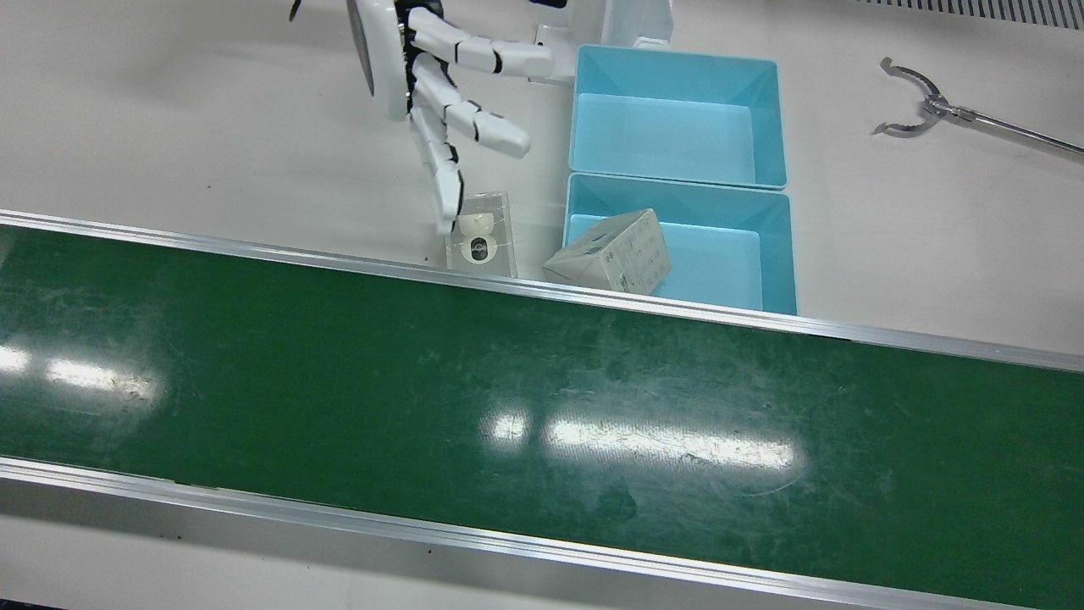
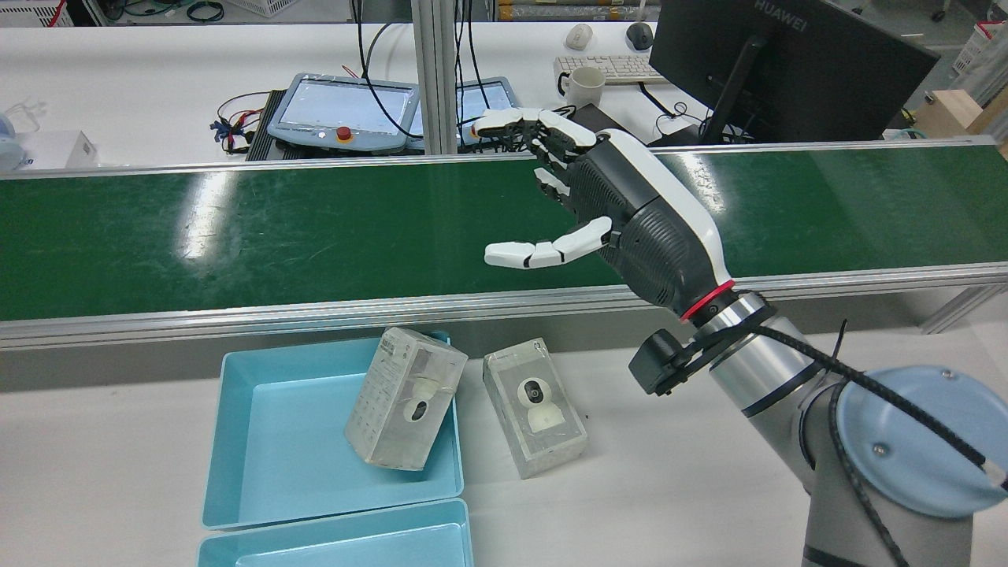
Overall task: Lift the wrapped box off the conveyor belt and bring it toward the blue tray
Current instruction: 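Release the box into the blue tray and raise the open right hand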
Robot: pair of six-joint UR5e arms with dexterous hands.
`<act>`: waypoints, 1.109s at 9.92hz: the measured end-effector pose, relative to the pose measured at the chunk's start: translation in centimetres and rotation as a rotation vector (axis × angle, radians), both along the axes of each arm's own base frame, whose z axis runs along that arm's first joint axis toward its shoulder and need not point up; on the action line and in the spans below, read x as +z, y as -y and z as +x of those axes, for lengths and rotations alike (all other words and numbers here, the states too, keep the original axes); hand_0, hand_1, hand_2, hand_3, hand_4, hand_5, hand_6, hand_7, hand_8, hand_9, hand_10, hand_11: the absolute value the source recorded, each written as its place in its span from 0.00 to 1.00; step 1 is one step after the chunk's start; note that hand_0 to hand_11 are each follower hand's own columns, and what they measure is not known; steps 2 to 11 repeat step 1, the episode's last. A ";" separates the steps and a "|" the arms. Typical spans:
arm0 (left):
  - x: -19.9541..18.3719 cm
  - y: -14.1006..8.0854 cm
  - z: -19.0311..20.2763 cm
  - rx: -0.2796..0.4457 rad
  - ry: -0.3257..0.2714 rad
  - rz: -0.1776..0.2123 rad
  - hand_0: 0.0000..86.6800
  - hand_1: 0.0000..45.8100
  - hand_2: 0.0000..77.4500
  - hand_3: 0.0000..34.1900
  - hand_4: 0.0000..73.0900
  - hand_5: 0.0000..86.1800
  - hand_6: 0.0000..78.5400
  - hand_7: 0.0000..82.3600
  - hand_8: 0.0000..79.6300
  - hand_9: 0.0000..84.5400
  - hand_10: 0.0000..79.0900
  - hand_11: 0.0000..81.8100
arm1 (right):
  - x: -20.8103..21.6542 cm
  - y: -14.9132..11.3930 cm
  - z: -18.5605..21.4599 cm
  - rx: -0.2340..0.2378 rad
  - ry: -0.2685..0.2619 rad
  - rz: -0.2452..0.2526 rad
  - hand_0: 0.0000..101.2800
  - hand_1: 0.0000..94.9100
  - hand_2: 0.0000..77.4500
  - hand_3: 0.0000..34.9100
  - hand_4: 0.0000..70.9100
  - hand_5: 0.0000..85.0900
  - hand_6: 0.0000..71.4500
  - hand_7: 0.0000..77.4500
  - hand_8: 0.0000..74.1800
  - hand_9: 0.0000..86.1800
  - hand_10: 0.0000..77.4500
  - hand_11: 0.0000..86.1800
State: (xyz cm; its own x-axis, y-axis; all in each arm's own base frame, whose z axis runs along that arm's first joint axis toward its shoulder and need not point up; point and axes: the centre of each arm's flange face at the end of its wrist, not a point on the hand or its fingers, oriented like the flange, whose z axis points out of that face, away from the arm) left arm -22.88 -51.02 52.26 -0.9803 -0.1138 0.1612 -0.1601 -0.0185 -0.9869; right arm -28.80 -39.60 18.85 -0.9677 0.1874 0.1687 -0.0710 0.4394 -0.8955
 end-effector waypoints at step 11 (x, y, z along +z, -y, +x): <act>0.0 0.0 0.0 0.000 0.000 0.000 0.00 0.00 0.01 0.00 0.00 0.01 0.00 0.01 0.01 0.00 0.00 0.00 | 1.6 2.0 2.2 0.001 -0.054 -0.044 0.48 0.19 0.28 0.87 0.29 0.31 0.00 0.23 0.00 0.02 0.01 0.03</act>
